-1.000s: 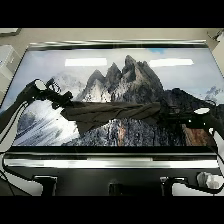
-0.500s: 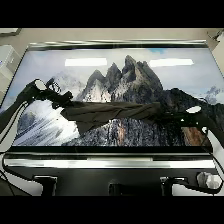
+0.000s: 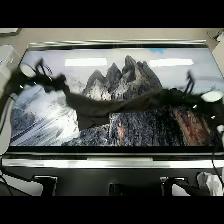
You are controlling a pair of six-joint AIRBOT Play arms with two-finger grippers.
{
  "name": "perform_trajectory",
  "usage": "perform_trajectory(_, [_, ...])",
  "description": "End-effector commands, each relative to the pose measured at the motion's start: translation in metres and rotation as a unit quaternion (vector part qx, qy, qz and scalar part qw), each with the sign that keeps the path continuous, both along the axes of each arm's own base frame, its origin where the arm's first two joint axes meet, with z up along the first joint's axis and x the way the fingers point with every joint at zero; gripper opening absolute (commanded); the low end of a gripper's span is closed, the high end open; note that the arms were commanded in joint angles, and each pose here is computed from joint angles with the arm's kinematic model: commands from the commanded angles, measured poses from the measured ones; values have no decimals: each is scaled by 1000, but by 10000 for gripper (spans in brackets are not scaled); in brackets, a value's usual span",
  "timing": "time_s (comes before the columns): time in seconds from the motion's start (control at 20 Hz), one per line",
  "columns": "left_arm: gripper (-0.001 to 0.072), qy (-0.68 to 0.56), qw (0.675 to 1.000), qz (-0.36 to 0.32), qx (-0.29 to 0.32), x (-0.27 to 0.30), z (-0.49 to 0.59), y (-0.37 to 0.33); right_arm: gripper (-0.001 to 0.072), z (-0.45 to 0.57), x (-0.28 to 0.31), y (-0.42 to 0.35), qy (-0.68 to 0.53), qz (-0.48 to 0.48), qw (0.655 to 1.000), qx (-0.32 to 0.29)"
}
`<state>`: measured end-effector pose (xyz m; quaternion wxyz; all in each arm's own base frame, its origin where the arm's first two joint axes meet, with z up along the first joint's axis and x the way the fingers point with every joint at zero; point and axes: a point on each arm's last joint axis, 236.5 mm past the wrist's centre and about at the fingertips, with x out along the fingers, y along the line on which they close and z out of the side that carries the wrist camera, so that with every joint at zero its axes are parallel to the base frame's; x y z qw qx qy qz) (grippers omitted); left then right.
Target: Fold the clothes and pants, and hang the long-sleeved shirts on hangers.
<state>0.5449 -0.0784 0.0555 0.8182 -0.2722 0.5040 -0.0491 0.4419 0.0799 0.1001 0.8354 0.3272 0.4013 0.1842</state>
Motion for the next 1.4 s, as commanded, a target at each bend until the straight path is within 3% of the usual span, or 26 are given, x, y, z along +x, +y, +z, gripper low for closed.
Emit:
perform_trajectory(0.0, [23, -192, 981, 16, 9, 29, 171, 19, 34, 177, 34, -30, -231, -56, 969, -73])
perform_trajectory(0.15, [23, -378, 924, 64, 9, -6, 330, 47, 34, 296, 19, -39, -347, -81, 928, -109])
perform_trajectory(0.35, [23, -500, 859, 104, 23, -122, 443, 67, 34, 381, -40, -16, -417, -46, 899, -126])
perform_trajectory(0.5, [23, -488, 865, 88, 75, -211, 456, 60, 34, 394, -102, 3, -408, -9, 900, -153])
perform_trajectory(0.65, [23, -433, 895, 74, 78, -261, 433, 50, 34, 382, -146, 7, -359, -13, 920, -155])
perform_trajectory(0.8, [23, -360, 928, 72, 68, -243, 390, 50, 35, 327, -135, -9, -247, -23, 955, -166])
perform_trajectory(1.0, [23, -179, 980, 60, 62, -158, 247, 61, 37, 164, -78, -11, -6, 41, 991, -124])
perform_trajectory(1.15, [23, -18, 998, 34, 58, -105, 83, 58, 37, 29, -53, 4, 122, 82, 988, -48])
perform_trajectory(1.35, [23, 119, 991, 26, 50, -71, -96, 44, 36, -138, -46, -10, 230, 10, 973, -20])
